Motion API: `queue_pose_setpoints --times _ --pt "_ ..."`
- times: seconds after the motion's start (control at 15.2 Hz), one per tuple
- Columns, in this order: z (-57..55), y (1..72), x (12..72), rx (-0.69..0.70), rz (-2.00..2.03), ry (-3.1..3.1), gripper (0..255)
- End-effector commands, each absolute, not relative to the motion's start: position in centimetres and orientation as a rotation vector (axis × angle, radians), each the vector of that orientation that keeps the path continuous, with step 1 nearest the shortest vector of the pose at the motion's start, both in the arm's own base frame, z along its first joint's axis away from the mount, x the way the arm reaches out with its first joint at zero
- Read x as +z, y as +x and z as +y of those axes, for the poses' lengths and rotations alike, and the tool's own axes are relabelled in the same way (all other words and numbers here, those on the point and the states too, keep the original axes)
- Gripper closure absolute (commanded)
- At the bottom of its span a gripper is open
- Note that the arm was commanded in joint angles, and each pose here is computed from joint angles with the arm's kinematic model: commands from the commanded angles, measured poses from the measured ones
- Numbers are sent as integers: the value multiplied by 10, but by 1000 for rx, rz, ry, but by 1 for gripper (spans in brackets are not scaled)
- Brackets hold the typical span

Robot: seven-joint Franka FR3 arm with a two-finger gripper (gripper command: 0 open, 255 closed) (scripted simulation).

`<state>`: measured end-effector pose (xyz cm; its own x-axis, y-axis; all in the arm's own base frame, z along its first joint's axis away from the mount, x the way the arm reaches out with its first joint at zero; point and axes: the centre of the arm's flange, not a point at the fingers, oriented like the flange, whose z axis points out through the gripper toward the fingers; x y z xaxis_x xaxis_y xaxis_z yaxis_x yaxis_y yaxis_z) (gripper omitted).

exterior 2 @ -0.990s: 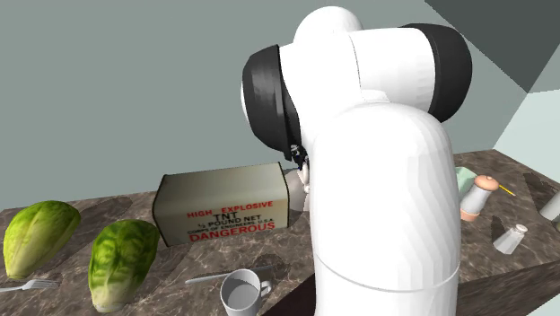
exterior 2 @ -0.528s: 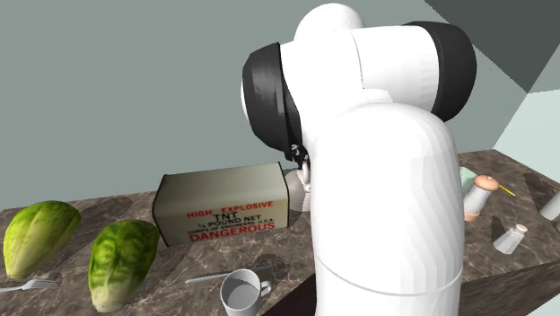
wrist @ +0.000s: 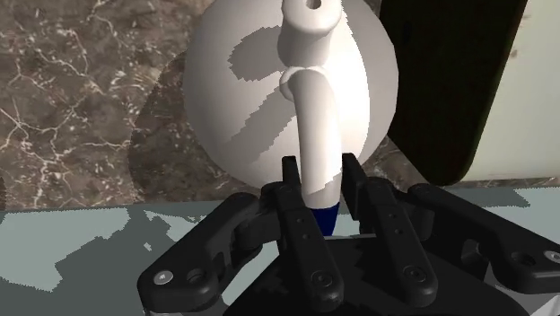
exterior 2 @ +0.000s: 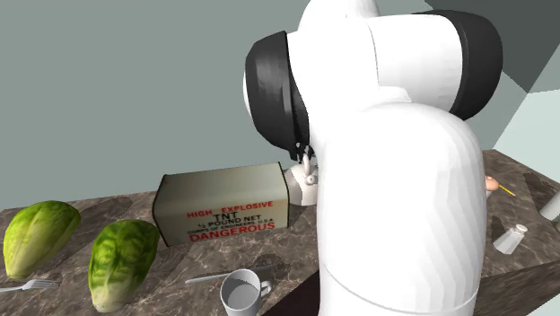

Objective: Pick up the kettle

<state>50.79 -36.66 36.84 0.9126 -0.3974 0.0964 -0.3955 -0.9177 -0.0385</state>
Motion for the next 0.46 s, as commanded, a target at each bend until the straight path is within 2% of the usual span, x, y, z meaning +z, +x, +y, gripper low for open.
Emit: queue_pose_setpoints --times 0.0,0.4 --pt "-367 507 381 -163 633 -3055 255" --pt "-367 507 403 -163 633 -3055 255"
